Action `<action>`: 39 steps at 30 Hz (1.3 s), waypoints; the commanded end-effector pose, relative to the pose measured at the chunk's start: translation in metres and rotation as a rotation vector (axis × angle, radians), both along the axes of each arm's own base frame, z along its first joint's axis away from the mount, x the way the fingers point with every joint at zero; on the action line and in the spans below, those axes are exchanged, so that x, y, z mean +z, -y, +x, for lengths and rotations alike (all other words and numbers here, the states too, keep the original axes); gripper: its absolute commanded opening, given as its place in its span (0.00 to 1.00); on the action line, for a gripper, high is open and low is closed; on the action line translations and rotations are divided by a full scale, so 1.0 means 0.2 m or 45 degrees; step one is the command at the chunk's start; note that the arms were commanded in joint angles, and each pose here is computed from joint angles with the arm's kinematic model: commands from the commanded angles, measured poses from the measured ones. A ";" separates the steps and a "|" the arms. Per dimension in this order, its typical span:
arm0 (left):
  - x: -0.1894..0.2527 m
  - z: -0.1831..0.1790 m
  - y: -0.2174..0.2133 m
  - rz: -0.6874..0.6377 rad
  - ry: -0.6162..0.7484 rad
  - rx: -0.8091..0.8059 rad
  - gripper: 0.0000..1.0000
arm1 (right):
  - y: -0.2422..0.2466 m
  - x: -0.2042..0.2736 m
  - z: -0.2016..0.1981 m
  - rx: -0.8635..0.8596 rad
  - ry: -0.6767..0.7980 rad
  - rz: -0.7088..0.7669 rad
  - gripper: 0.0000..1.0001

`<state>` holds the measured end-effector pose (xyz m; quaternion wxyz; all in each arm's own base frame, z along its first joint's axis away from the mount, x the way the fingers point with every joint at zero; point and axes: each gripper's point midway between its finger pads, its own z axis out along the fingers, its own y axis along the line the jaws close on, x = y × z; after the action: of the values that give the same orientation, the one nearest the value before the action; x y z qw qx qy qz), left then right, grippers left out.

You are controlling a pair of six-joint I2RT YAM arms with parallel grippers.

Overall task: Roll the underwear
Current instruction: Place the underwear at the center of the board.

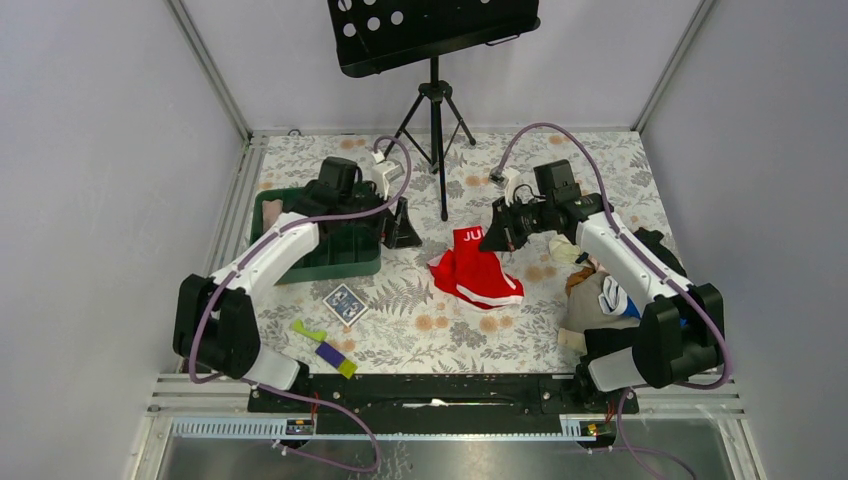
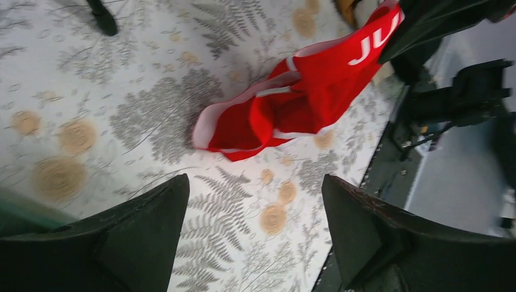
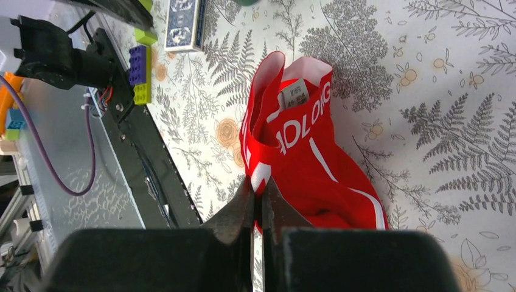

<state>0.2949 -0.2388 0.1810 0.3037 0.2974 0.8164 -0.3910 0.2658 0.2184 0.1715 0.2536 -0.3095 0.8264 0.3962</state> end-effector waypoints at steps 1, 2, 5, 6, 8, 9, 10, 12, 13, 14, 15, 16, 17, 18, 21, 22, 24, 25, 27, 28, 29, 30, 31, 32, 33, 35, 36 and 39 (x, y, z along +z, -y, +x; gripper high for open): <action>0.07 0.02 0.14 -0.231 -0.109 -0.061 0.83 | -0.06 0.07 0.03 0.020 0.026 0.095 0.00; 0.05 0.02 0.16 -0.260 -0.143 -0.085 0.81 | -0.05 0.06 0.03 0.017 0.022 0.094 0.00; 0.04 0.00 0.23 -0.387 -0.189 -0.175 0.77 | -0.05 0.06 0.02 0.016 0.028 0.090 0.00; 0.05 0.00 0.25 -0.433 -0.173 -0.203 0.76 | -0.05 0.07 0.02 0.017 0.031 0.087 0.00; 0.05 0.00 0.28 -0.485 -0.136 -0.237 0.76 | -0.04 0.06 0.01 0.019 0.029 0.084 0.00; 0.05 -0.01 0.30 -0.508 -0.134 -0.262 0.76 | -0.04 0.07 0.01 0.018 0.034 0.082 0.00; 0.04 -0.02 0.32 -0.528 -0.148 -0.287 0.75 | -0.04 0.06 0.01 0.016 0.037 0.078 0.00; 0.07 -0.03 0.36 -0.584 -0.145 -0.330 0.74 | -0.04 0.06 0.01 0.013 0.031 0.073 0.00; 0.08 -0.04 0.37 -0.608 -0.163 -0.344 0.74 | -0.04 0.06 0.01 0.012 0.030 0.072 0.00; 0.09 -0.05 0.39 -0.626 -0.168 -0.362 0.73 | -0.04 0.06 0.01 0.014 0.030 0.072 0.01; 0.09 -0.06 0.41 -0.635 -0.179 -0.378 0.72 | -0.04 0.06 0.01 0.014 0.027 0.074 0.01; 0.09 -0.06 0.43 -0.636 -0.193 -0.390 0.71 | -0.04 0.06 0.01 0.016 0.027 0.075 0.01; 0.09 -0.06 0.44 -0.636 -0.199 -0.401 0.70 | -0.04 0.06 0.01 0.018 0.021 0.075 0.01; 0.08 -0.06 0.46 -0.637 -0.203 -0.409 0.69 | -0.04 0.06 0.01 0.017 0.023 0.076 0.01; 0.08 -0.05 0.49 -0.645 -0.218 -0.411 0.66 | -0.04 0.07 0.01 0.015 0.022 0.070 0.01; 0.07 -0.04 0.49 -0.646 -0.225 -0.400 0.66 | -0.03 0.07 0.01 0.016 0.023 0.068 0.01; 0.07 -0.02 0.50 -0.647 -0.232 -0.382 0.64 | -0.03 0.07 0.00 0.015 0.027 0.066 0.01; 0.07 -0.01 0.51 -0.647 -0.234 -0.374 0.64 | -0.03 0.07 0.00 0.015 0.030 0.065 0.01; 0.07 0.01 0.51 -0.649 -0.237 -0.360 0.63 | -0.02 0.06 -0.01 0.012 0.031 0.060 0.01; 0.08 0.02 0.52 -0.654 -0.239 -0.359 0.61 | -0.02 0.06 -0.01 0.011 0.031 0.059 0.01; 0.08 0.02 0.53 -0.660 -0.246 -0.359 0.59 | -0.02 0.05 -0.01 0.011 0.030 0.057 0.01; 0.09 0.02 0.53 -0.668 -0.253 -0.367 0.57 | -0.02 0.05 -0.01 0.010 0.028 0.055 0.01; 0.10 0.01 0.54 -0.677 -0.262 -0.376 0.55 | -0.02 0.05 -0.01 0.007 0.030 0.053 0.01; 0.11 0.00 0.55 -0.688 -0.268 -0.394 0.53 | -0.02 0.04 -0.02 0.006 0.025 0.048 0.02; 0.12 -0.02 0.55 -0.695 -0.274 -0.411 0.51 | -0.01 0.03 -0.01 0.004 0.027 0.045 0.02; 0.13 -0.05 0.56 -0.697 -0.280 -0.440 0.47 | -0.01 0.03 -0.01 0.000 0.028 0.042 0.02; 0.14 -0.06 0.57 -0.696 -0.281 -0.451 0.45 | -0.01 0.03 -0.01 0.001 0.030 0.041 0.02; 0.14 -0.09 0.58 -0.685 -0.290 -0.472 0.39 | -0.01 0.03 0.00 -0.001 0.030 0.038 0.02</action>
<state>0.2844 -0.3481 0.1831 0.1871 0.2579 0.6818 -0.6585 0.2664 0.2209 0.1682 0.2528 -0.3010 0.8260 0.4040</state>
